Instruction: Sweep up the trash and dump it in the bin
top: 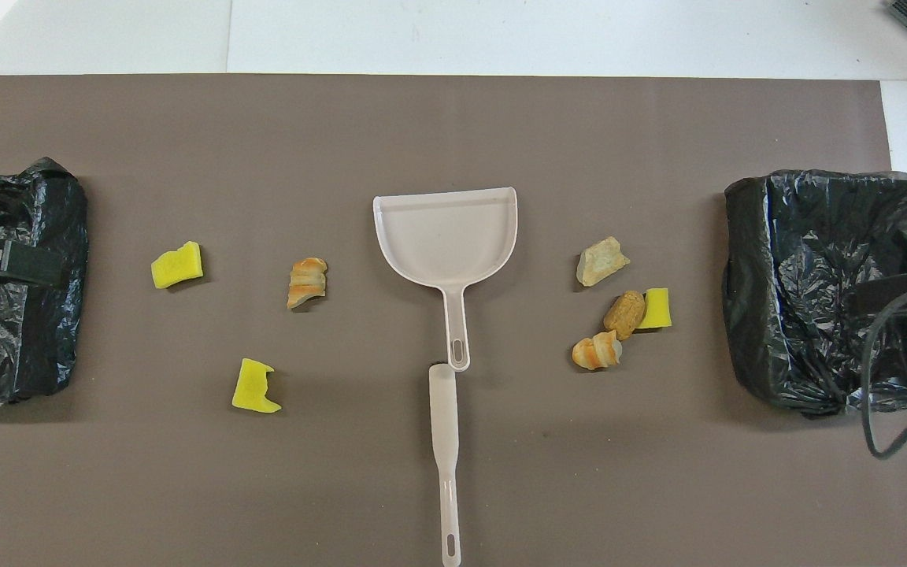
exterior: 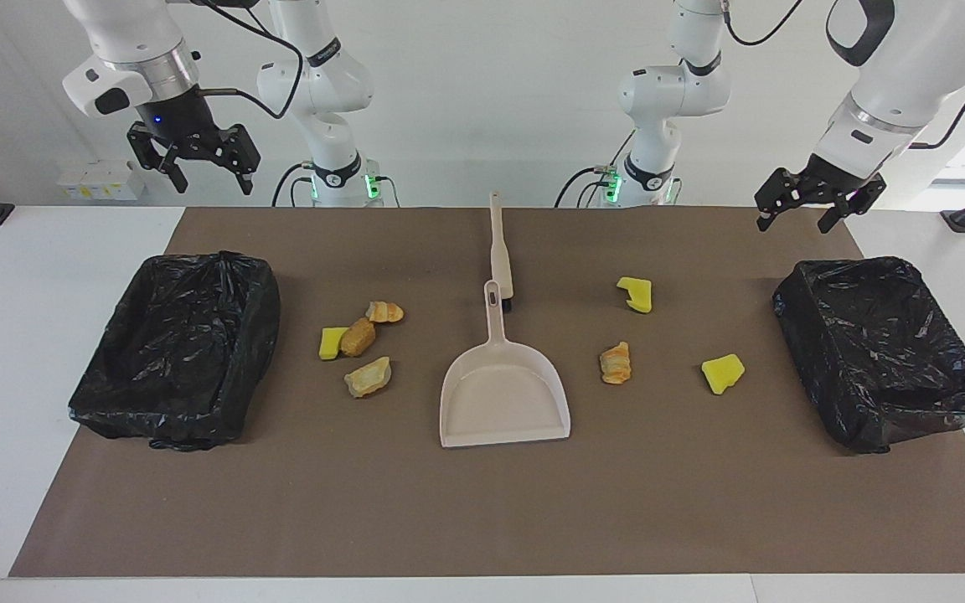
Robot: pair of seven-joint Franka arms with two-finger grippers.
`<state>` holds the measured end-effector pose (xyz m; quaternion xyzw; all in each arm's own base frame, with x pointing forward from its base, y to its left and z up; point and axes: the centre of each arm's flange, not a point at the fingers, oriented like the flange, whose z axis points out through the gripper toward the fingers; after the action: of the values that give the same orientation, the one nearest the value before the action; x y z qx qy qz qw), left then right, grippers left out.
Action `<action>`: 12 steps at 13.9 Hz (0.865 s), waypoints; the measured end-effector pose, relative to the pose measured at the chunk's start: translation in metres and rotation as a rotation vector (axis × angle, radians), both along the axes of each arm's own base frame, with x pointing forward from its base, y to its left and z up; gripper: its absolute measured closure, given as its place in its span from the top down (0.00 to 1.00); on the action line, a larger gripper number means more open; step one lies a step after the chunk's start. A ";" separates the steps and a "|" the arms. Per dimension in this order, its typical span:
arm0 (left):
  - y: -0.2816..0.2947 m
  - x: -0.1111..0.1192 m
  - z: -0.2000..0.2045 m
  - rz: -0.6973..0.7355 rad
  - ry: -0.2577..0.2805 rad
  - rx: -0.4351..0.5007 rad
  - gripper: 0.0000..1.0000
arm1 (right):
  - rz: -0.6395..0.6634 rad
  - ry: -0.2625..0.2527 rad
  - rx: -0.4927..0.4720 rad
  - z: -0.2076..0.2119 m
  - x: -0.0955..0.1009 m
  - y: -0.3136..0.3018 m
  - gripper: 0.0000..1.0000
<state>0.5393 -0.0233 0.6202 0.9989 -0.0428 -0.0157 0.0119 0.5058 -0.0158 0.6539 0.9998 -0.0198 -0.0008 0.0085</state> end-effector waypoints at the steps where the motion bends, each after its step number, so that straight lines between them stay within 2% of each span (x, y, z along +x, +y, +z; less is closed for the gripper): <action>1: 0.000 0.000 -0.001 0.000 0.003 0.000 1.00 | 0.001 0.000 0.000 0.000 0.000 0.000 1.00; 5: -0.004 -0.003 -0.010 -0.010 0.022 0.001 1.00 | 0.026 -0.005 0.018 -0.008 0.005 0.024 1.00; 8: -0.017 -0.007 -0.023 -0.036 0.042 0.000 1.00 | -0.013 0.005 0.023 -0.040 0.025 0.085 1.00; 12: -0.052 -0.006 -0.048 -0.098 0.027 -0.003 1.00 | -0.033 0.007 0.034 -0.083 0.050 0.140 1.00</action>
<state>0.5328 -0.0751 0.5721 0.9953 -0.0916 -0.0298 0.0130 0.5553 0.1243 0.5706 0.9993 -0.0365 -0.0050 -0.0087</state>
